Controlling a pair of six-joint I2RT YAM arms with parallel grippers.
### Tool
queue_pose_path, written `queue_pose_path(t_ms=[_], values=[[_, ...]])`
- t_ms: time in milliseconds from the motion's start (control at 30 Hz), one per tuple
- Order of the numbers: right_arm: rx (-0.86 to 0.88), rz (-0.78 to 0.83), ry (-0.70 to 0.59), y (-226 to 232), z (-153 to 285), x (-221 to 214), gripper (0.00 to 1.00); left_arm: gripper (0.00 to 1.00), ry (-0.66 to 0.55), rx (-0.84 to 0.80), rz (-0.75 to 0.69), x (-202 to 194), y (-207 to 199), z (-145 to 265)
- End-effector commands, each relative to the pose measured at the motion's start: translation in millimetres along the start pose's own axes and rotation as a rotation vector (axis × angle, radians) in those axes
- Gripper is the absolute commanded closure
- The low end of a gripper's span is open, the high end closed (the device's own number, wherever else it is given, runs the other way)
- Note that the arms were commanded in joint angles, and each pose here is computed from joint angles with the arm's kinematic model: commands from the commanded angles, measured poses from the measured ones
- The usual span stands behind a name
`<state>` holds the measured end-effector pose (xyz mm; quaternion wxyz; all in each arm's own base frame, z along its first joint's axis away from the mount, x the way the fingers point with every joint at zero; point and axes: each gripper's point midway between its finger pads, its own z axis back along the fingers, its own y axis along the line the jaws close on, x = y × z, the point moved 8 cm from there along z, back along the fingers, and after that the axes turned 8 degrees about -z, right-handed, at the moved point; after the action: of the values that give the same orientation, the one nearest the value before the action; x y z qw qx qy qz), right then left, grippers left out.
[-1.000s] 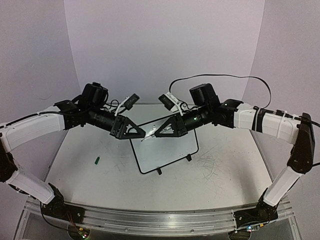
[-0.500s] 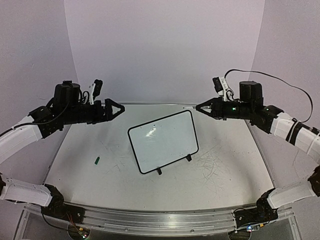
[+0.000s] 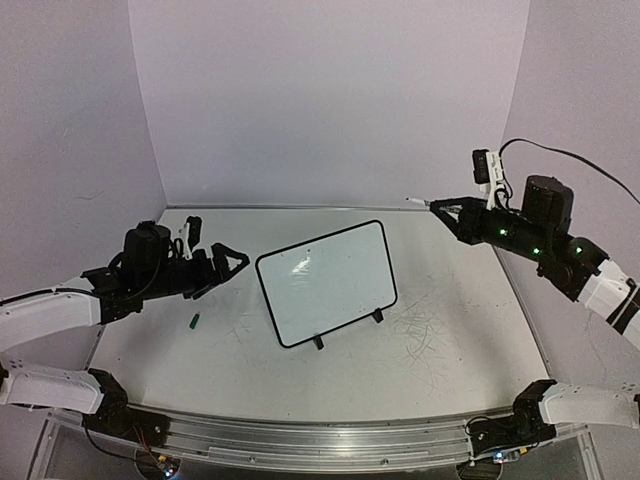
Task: Write a sentence on the whiteboard
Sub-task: Hold the whiteboard at the center of the board.
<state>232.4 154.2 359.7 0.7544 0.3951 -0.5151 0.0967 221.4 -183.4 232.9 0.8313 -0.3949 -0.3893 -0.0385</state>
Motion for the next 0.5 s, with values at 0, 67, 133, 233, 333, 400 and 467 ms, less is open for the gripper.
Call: queue_pose_path(t_ms=[0, 67, 133, 233, 333, 400, 467], values=[[-0.143, 0.034, -0.044, -14, 0, 4, 1.00, 0.01, -0.061, -0.091, -0.031, 3, -15, -4], [-0.202, 0.054, -0.051, -18, -1, 7, 1.00, 0.01, -0.057, -0.115, -0.061, -3, -18, -5], [-0.238, 0.105, -0.047, -21, -3, 10, 1.00, 0.02, -0.061, -0.155, -0.084, -8, -19, -5], [-0.305, 0.165, -0.046, -27, -10, 15, 1.00, 0.05, -0.074, -0.213, -0.094, -16, -17, -8], [-0.281, 0.198, -0.019, -23, -20, 17, 1.00, 0.10, -0.063, -0.258, -0.103, -21, -17, -14], [-0.243, 0.201, -0.014, -20, -24, 18, 1.00, 0.13, -0.064, -0.283, -0.118, -22, -17, -18], [-0.199, 0.206, -0.029, -15, -26, 18, 1.00, 0.15, -0.064, -0.289, -0.135, -23, -17, -21]])
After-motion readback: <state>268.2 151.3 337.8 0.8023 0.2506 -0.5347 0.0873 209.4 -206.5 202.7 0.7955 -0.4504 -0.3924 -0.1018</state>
